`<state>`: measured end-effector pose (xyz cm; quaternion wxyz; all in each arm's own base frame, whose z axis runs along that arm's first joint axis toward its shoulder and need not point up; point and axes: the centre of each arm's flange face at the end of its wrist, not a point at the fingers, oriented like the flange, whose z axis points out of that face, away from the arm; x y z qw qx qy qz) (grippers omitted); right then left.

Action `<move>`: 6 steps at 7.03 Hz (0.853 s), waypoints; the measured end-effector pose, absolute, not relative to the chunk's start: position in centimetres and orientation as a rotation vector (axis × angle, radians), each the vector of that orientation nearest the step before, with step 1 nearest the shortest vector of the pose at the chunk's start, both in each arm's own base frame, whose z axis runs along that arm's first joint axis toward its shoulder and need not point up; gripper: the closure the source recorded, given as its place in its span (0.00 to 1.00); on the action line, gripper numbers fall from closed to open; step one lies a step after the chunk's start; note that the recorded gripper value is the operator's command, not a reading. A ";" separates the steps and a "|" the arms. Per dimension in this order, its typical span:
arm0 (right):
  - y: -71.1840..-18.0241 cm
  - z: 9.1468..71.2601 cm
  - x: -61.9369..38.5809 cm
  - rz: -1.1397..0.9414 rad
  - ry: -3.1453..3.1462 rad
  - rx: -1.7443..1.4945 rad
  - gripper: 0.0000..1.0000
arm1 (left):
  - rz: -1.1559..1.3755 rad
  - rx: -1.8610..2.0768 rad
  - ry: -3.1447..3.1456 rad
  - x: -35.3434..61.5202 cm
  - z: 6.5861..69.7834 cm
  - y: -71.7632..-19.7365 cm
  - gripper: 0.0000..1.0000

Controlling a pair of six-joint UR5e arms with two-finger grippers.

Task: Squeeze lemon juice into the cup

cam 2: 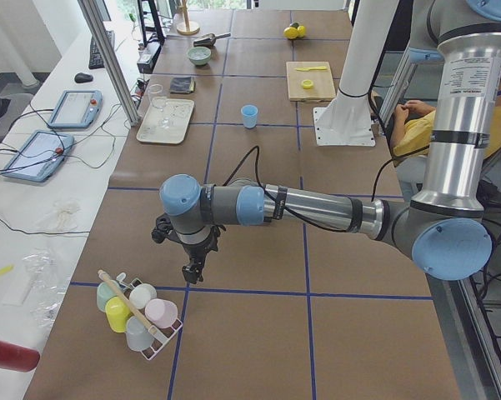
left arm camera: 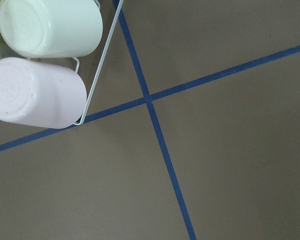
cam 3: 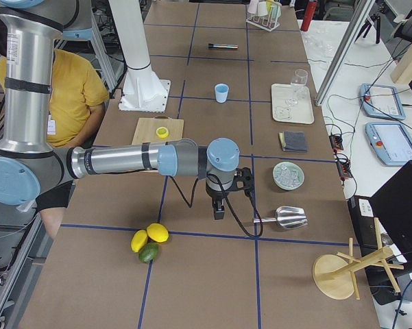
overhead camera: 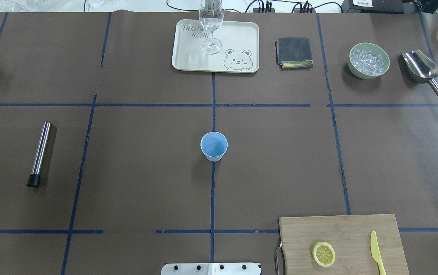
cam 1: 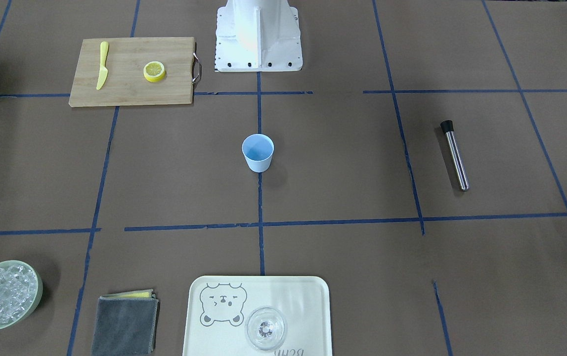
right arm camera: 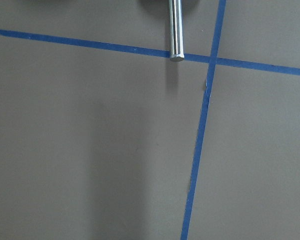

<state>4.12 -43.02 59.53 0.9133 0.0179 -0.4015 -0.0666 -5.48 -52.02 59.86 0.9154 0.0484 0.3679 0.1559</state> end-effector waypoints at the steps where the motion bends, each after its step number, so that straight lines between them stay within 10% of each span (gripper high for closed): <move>1: -43.0 59.5 4.1 -0.137 -0.828 0.038 0.00 | 0.334 0.117 0.753 -5.6 59.3 -51.8 0.00; 6: -43.2 59.3 4.1 -0.134 -0.821 0.045 0.00 | 0.376 0.151 0.747 -5.6 58.5 -50.6 0.00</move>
